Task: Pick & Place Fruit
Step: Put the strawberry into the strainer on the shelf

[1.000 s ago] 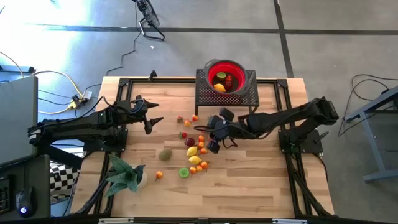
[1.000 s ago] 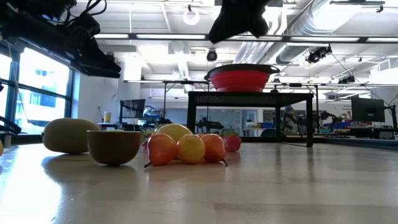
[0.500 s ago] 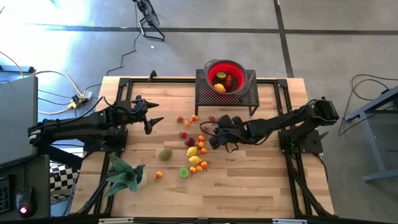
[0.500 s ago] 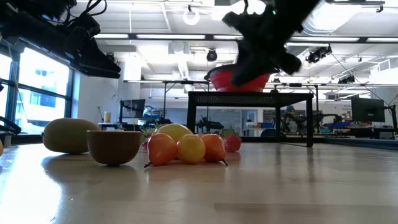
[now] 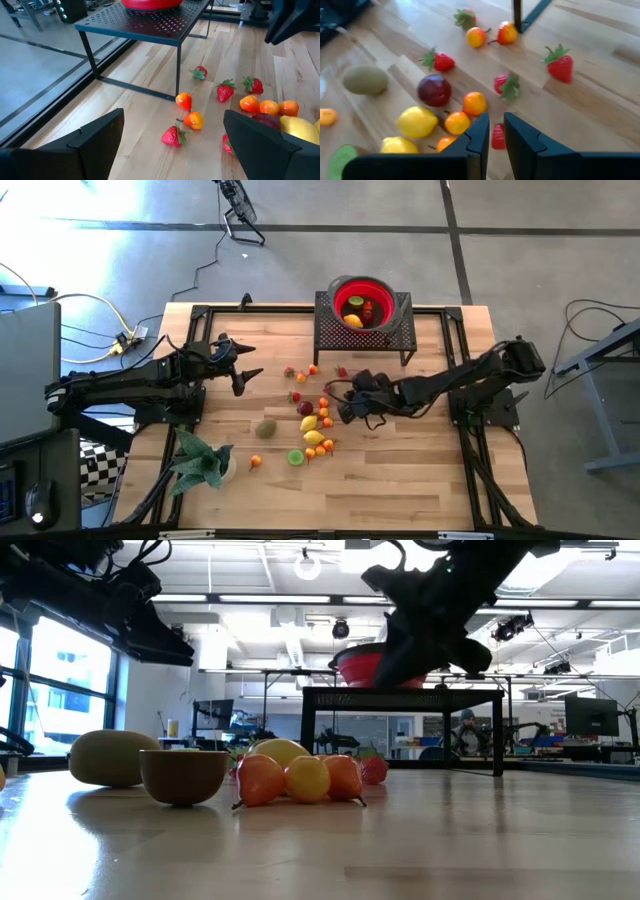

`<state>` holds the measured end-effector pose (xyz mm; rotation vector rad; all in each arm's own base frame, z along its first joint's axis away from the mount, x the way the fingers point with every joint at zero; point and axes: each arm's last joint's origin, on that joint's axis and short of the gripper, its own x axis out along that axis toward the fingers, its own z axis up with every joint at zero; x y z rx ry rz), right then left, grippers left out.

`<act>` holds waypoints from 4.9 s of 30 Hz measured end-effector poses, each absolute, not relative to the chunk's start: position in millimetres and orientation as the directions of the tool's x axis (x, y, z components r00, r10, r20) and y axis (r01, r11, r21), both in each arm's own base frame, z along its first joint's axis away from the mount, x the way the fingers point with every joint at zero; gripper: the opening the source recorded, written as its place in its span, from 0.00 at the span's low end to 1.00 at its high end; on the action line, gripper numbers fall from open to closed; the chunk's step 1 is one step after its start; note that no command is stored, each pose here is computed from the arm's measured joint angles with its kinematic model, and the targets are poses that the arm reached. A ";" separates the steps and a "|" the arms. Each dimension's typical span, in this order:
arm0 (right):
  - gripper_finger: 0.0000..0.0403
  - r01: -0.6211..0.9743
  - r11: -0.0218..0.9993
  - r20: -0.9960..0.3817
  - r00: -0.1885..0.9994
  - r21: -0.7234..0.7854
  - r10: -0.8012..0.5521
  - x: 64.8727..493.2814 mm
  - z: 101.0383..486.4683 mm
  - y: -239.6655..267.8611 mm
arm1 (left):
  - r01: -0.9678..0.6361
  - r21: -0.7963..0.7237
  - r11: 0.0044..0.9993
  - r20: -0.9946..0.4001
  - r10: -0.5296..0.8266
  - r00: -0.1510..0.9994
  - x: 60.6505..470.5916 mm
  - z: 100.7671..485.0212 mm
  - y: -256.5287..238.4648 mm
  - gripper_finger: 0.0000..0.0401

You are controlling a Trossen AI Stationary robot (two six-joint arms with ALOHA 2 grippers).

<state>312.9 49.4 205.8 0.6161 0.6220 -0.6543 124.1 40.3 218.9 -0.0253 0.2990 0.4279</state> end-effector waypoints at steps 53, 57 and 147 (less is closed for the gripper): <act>0.41 0.771 0.593 -0.708 0.552 0.233 -0.440 330.9 166.0 38.3 | -0.398 0.086 0.913 -0.269 0.406 0.873 124.7 221.2 40.5 0.84; 0.54 0.773 0.589 -0.709 0.551 0.235 -0.440 331.1 165.9 36.8 | -0.398 0.086 0.913 -0.269 0.406 0.873 124.7 221.2 40.5 0.84; 0.53 0.772 0.552 -0.728 0.569 0.314 -0.383 344.0 141.4 40.1 | -0.399 0.086 0.913 -0.268 0.407 0.873 124.7 221.2 40.5 0.84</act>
